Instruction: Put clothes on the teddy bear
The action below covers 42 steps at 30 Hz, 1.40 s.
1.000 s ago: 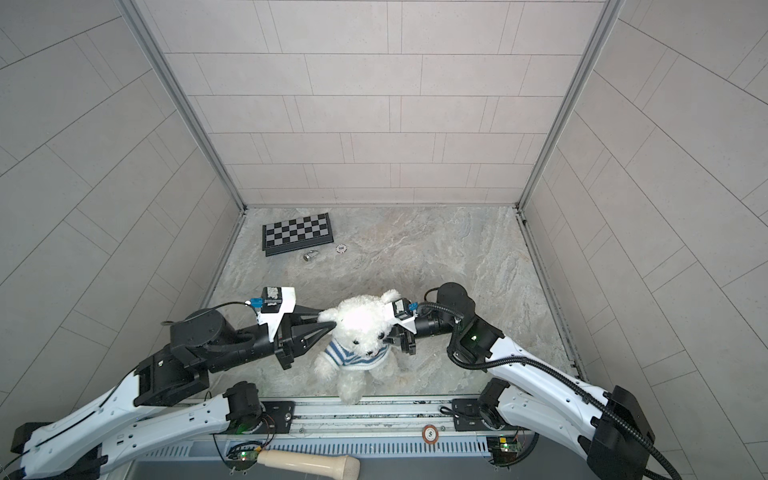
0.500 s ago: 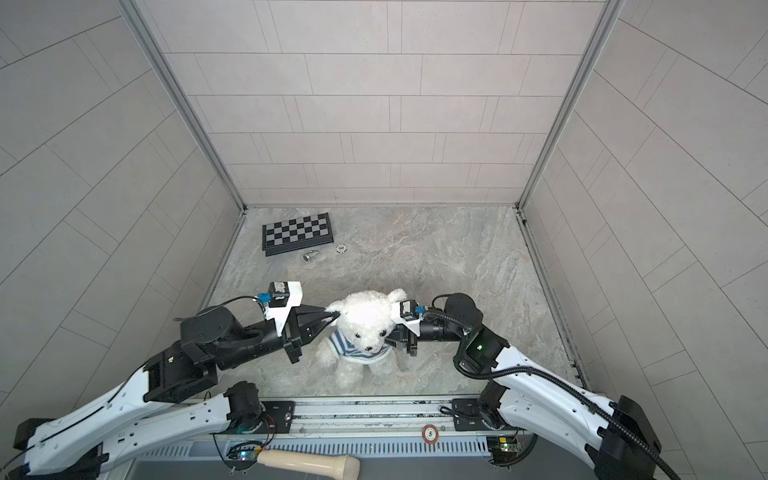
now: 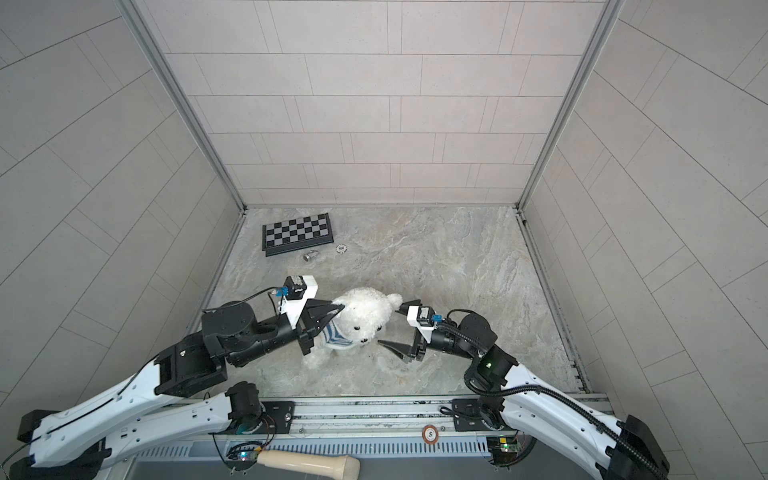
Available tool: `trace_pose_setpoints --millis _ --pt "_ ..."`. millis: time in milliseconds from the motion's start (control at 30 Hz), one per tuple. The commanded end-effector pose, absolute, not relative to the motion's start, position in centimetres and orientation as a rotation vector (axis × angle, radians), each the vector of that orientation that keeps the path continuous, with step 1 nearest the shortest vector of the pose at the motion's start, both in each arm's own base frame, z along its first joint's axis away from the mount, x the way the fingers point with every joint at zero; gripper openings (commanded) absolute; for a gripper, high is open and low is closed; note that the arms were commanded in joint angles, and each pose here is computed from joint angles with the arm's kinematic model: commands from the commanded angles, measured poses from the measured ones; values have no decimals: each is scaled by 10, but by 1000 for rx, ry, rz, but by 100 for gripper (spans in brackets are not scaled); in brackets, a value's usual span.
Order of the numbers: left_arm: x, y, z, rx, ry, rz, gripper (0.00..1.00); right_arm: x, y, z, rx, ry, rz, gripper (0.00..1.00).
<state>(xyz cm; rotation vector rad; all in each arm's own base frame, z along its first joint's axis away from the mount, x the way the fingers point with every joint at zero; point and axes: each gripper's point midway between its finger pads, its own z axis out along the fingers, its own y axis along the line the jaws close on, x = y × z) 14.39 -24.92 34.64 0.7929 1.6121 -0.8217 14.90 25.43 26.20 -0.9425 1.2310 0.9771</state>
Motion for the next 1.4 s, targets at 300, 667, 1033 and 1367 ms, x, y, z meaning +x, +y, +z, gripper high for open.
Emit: trace_pose_setpoints --millis 300,667,1033,1367 --pt "153 -246 362 741 1658 -780 0 175 199 278 -613 1239 744 95" --pt "147 -301 340 845 1704 -965 0 199 126 272 -206 1345 564 96" --pt "113 -344 354 971 1617 -1260 0 206 96 259 -118 1379 398 96" --pt "141 -349 311 926 1726 -1128 0 208 82 263 -77 1382 317 95"
